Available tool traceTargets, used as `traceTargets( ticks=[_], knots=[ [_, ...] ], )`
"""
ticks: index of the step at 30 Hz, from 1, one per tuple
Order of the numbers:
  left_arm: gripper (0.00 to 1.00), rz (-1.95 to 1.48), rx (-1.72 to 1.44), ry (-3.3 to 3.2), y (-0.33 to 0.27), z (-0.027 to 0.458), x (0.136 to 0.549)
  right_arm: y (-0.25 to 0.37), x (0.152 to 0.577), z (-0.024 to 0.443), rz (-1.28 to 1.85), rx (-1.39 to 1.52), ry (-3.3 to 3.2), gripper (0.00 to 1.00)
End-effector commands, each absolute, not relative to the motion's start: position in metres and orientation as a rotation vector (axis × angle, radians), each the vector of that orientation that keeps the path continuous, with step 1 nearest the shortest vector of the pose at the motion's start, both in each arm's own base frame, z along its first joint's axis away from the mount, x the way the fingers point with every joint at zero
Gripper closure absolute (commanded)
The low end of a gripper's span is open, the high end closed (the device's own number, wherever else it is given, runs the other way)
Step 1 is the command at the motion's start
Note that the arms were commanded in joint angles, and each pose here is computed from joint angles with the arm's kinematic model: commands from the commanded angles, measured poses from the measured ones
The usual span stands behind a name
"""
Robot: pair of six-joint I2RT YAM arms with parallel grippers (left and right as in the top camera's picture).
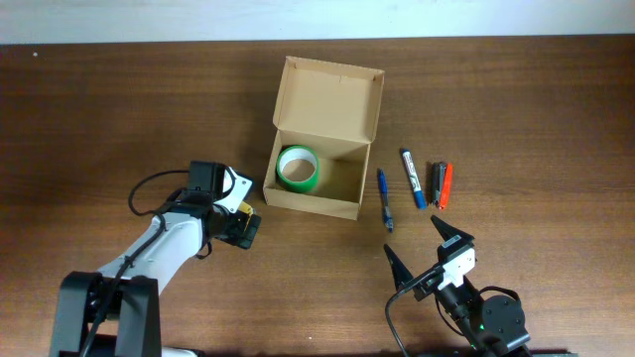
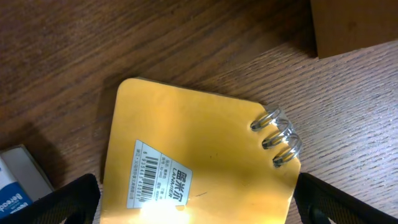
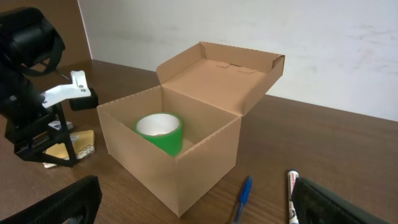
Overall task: Pack container
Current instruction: 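Lower the left gripper onto the yellow spiral notepad and grasp it, then lift the yellow notepad and carry it over the box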
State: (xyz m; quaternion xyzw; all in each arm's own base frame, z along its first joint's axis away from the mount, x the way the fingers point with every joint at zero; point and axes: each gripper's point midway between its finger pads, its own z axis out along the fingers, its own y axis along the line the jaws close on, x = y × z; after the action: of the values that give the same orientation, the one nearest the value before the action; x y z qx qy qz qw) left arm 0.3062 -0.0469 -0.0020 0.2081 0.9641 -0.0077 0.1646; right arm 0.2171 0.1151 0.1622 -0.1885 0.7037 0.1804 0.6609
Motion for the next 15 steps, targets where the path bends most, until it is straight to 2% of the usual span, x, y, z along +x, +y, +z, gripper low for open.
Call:
traceTargets(
  ticks=[1, 6, 7, 8, 15],
  knots=[
    [0.0, -0.037, 0.583, 2.833, -0.0446, -0.0213, 0.2885, 0.1151, 0.2173, 0.1599, 0.403, -0.427, 1.59, 0.01],
    [0.11, -0.046, 0.585, 2.839, -0.0454, -0.0224, 0.2871, 0.1151, 0.2173, 0.1599, 0.403, -0.427, 1.59, 0.01],
    [0.18, -0.045, 0.586, 2.841, -0.0453, -0.023, 0.2868, 0.1151, 0.2173, 0.16, 0.403, -0.427, 1.59, 0.01],
    [0.2, -0.046, 0.586, 2.844, -0.0453, -0.0236, 0.2864, 0.1151, 0.2173, 0.16, 0.403, -0.427, 1.59, 0.01],
    [0.24, -0.043, 0.588, 2.857, -0.0445, -0.0274, 0.2847, 0.1151, 0.2173, 0.1599, 0.403, -0.427, 1.59, 0.01]
  ],
)
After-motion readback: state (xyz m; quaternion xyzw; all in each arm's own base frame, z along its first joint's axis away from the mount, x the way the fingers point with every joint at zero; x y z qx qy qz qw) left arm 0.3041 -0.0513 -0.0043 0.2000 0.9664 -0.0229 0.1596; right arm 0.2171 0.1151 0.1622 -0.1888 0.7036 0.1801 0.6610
